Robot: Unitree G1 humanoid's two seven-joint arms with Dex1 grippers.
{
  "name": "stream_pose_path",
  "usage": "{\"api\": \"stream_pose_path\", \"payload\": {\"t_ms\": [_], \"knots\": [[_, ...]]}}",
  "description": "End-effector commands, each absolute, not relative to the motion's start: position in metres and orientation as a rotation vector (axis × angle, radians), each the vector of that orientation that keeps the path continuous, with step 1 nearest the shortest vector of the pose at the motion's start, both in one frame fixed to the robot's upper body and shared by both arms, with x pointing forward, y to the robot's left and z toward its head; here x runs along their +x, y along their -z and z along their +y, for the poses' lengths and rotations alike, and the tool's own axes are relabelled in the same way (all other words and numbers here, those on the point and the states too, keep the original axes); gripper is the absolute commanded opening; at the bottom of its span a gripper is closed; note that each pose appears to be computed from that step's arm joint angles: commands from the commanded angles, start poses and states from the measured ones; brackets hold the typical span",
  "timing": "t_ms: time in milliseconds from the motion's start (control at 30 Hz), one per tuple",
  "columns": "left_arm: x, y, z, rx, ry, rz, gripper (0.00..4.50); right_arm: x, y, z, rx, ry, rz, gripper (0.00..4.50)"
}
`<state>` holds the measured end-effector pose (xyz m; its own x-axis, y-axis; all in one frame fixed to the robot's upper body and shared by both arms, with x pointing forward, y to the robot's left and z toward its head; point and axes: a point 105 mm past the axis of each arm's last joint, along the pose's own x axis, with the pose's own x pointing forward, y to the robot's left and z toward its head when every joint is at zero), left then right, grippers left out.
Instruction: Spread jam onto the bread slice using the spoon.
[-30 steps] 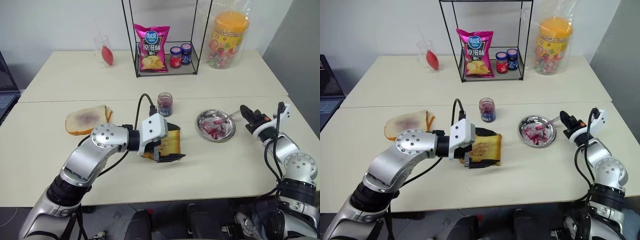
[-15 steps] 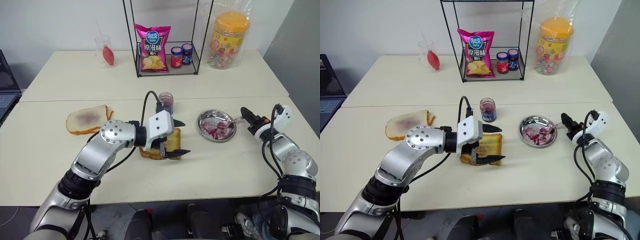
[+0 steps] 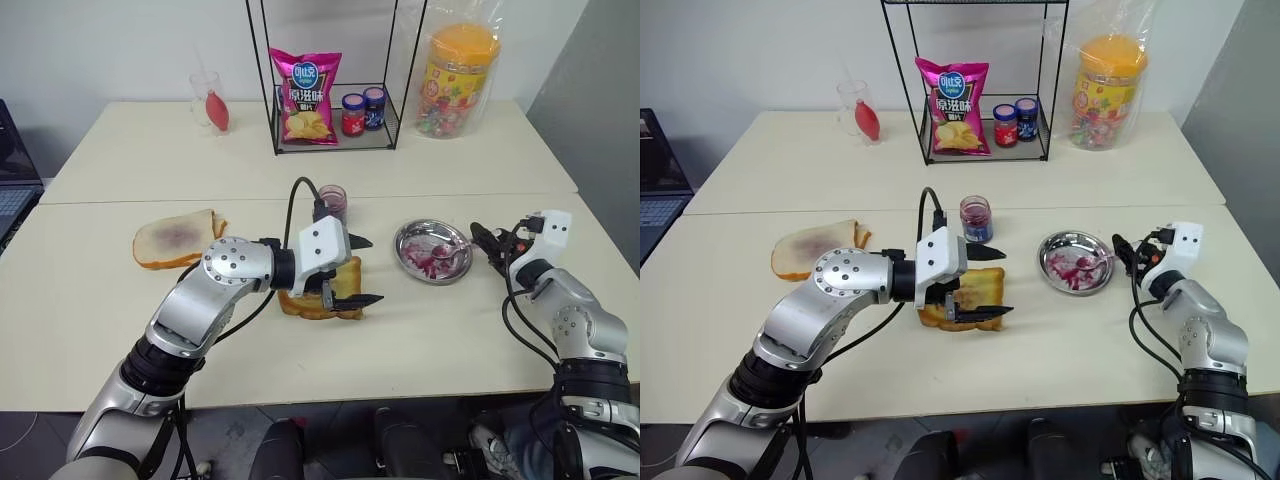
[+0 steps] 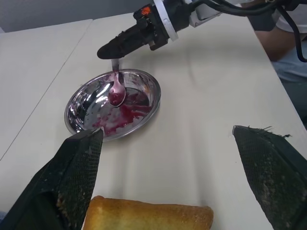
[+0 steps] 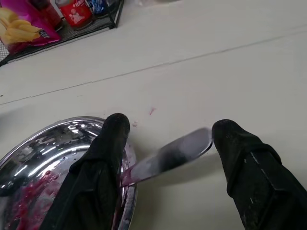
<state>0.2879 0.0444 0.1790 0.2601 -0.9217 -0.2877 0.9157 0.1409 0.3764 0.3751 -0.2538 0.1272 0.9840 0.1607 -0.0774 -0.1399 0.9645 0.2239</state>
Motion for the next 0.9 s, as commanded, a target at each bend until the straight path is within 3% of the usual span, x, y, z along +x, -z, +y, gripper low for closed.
{"api": "stream_pose_path", "payload": {"t_ms": [33,200,367,600,767,900], "knots": [[0.290,-0.193,0.045,0.549,1.299,-0.085,4.50,0.373,-0.154,-0.259,0.179,-0.130,-0.029,3.09],[0.295,-0.199,0.051,0.537,1.247,-0.108,4.50,0.368,-0.173,-0.264,0.160,-0.104,-0.117,3.09],[0.303,-0.210,0.097,0.539,1.091,-0.083,4.50,0.344,-0.202,-0.221,0.095,-0.359,-0.163,3.09],[0.285,-0.198,0.178,0.601,0.945,0.138,4.50,0.279,-0.195,-0.169,-0.219,-0.854,0.037,3.09],[0.264,-0.177,0.229,0.669,0.875,0.315,4.50,0.258,-0.193,-0.179,-0.323,-0.948,0.114,3.09],[0.253,-0.170,0.250,0.678,0.830,0.367,4.50,0.244,-0.189,-0.196,-0.364,-0.960,0.191,3.09]]}}
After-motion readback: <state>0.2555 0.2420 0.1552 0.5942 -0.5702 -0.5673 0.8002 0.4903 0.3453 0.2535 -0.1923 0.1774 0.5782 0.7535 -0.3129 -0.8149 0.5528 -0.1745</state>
